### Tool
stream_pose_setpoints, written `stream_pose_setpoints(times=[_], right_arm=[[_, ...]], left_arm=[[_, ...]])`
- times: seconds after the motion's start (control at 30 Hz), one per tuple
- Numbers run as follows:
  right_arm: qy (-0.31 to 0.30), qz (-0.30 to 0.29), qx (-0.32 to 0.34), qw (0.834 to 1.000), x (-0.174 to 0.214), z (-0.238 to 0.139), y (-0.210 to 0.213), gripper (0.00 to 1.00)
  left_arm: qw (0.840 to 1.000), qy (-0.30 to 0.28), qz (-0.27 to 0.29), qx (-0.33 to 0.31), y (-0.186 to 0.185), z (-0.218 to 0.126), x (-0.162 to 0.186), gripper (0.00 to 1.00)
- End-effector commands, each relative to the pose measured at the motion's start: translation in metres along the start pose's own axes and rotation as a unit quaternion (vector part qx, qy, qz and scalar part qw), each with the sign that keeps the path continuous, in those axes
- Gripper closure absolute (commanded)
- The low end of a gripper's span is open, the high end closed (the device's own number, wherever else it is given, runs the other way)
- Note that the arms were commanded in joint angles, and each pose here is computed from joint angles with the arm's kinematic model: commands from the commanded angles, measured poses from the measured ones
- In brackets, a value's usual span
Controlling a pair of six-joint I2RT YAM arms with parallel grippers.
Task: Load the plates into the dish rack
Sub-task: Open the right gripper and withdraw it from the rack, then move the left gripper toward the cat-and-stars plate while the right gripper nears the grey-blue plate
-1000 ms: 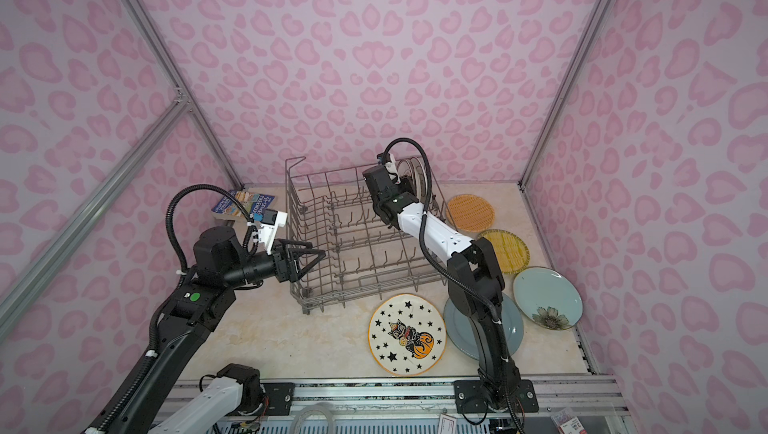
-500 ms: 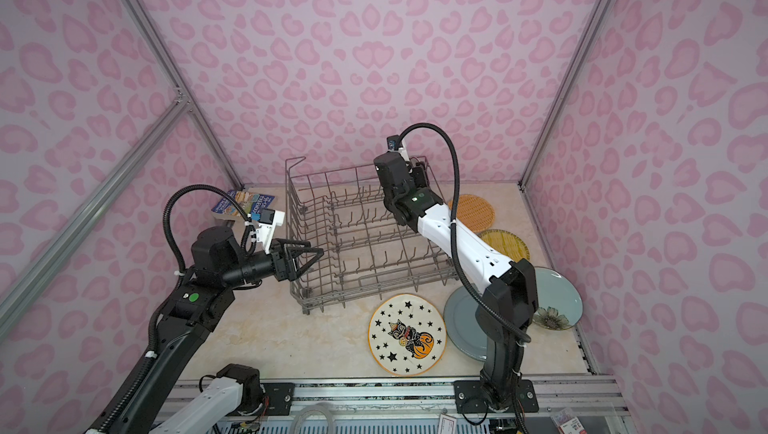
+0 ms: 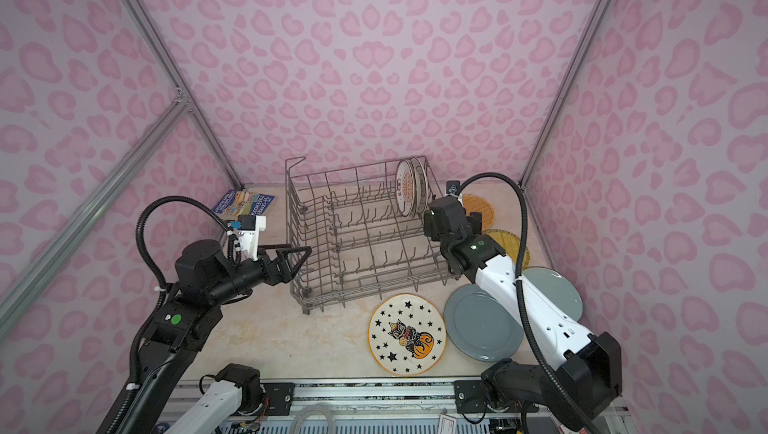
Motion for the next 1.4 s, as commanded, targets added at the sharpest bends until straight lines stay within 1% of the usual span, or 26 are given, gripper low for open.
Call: stream_pose_setpoints(times=[0.0,0.03,0.1,0.2,0.37,0.5,0.57,0.63,0.7,0.9,1.03,1.17,1.37], right_arm=[[0.031,0.045,-0.034,0.998,0.017,0.0,-0.013,0.02],[0.037,0.053,-0.036,0.997,0.022,0.001,-0.018,0.02],[0.049,0.061,-0.041,0.996,0.031,0.003,-0.022,0.02],[0.066,0.069,-0.058,0.994,0.043,0.006,-0.026,0.02],[0.088,0.082,-0.074,0.99,0.056,0.015,-0.03,0.02],[0.103,0.08,-0.079,0.988,0.064,0.024,-0.028,0.02],[0.11,0.078,-0.078,0.988,0.066,0.029,-0.026,0.02],[0.114,0.077,-0.075,0.988,0.07,0.032,-0.026,0.02],[0.116,0.076,-0.073,0.988,0.073,0.034,-0.026,0.02],[0.122,0.072,-0.069,0.987,0.08,0.042,-0.025,0.02],[0.128,0.08,-0.074,0.986,0.084,0.045,-0.023,0.03],[0.131,0.087,-0.082,0.984,0.086,0.047,-0.021,0.04],[0.147,0.1,-0.101,0.979,0.089,0.049,-0.016,0.05]], left_arm=[[0.983,0.025,-0.065,-0.167,0.028,-0.014,0.019,0.02],[0.979,0.041,-0.075,-0.186,0.033,-0.017,0.027,0.02],[0.974,0.064,-0.092,-0.197,0.037,-0.02,0.041,0.02],[0.976,0.083,-0.113,-0.167,0.04,-0.02,0.064,0.02],[0.972,0.121,-0.135,-0.152,0.047,-0.014,0.087,0.02],[0.967,0.131,-0.146,-0.163,0.055,-0.006,0.095,0.01],[0.964,0.135,-0.156,-0.168,0.059,0.001,0.096,0.0],[0.962,0.131,-0.165,-0.173,0.062,0.007,0.094,0.05],[0.958,0.126,-0.175,-0.189,0.066,0.013,0.091,0.12],[0.951,0.101,-0.198,-0.217,0.072,0.021,0.085,0.16],[0.947,0.106,-0.21,-0.22,0.078,0.036,0.083,0.19],[0.943,0.102,-0.214,-0.234,0.087,0.048,0.079,0.19],[0.938,0.09,-0.218,-0.252,0.098,0.055,0.07,0.19]])
Point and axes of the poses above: each gripper's point midway between its finger pads, its own z axis out along the fingers, its own y axis along the line the jaws close on, x = y × z, the point moved 9 cm from there along -z, back along the fingers, and after that the axes turned 3 degrees about z, right-handed, at the moved point
